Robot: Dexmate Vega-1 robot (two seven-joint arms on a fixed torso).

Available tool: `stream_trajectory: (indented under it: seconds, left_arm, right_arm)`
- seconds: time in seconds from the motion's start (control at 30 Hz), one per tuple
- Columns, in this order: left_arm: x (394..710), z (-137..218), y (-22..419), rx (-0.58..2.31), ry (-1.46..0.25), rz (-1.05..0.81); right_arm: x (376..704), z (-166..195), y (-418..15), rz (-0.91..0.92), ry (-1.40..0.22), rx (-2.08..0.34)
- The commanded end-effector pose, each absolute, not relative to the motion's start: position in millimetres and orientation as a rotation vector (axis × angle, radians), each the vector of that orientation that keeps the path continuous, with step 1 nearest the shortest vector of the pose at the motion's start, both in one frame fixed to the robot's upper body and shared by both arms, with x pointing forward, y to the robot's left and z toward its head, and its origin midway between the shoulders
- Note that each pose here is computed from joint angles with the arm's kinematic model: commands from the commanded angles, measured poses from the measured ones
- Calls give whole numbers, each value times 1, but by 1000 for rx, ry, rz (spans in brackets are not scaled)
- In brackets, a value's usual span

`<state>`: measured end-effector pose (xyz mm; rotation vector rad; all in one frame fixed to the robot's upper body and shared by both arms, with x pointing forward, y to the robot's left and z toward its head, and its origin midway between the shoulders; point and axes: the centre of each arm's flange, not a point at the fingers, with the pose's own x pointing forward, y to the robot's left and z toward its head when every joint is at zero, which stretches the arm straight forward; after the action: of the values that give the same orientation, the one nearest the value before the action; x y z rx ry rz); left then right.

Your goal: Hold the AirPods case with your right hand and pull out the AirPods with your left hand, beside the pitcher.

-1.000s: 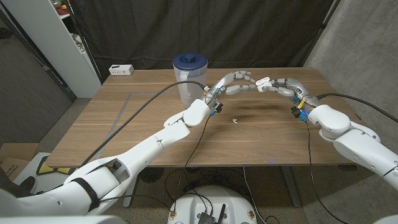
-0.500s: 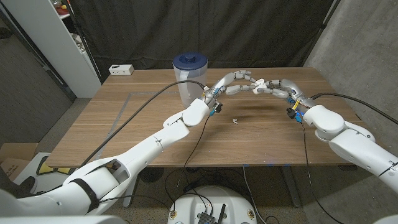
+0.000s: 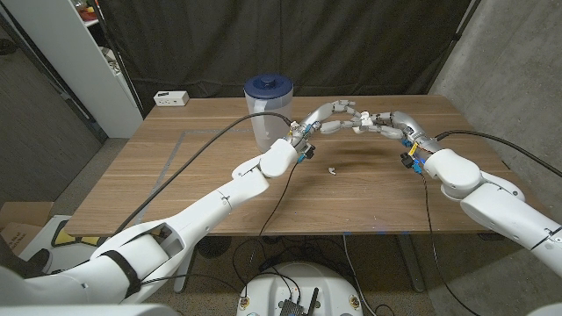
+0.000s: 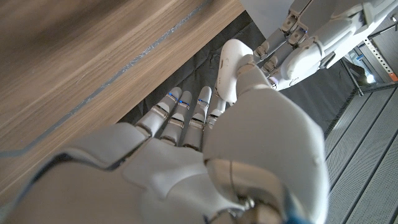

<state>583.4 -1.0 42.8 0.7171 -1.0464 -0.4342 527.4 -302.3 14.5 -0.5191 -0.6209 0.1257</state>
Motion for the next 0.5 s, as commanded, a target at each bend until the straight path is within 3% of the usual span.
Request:
stream_trajectory:
  seconds: [0.03,0.5]
  left_arm:
    - [584,43,-6,746,-1040,-419]
    - [581,39,-9,756,-1039,-411]
  right_arm:
    - [522,12,-293,117,-641,-549]
    - [518,9,-281,126,-665,-583]
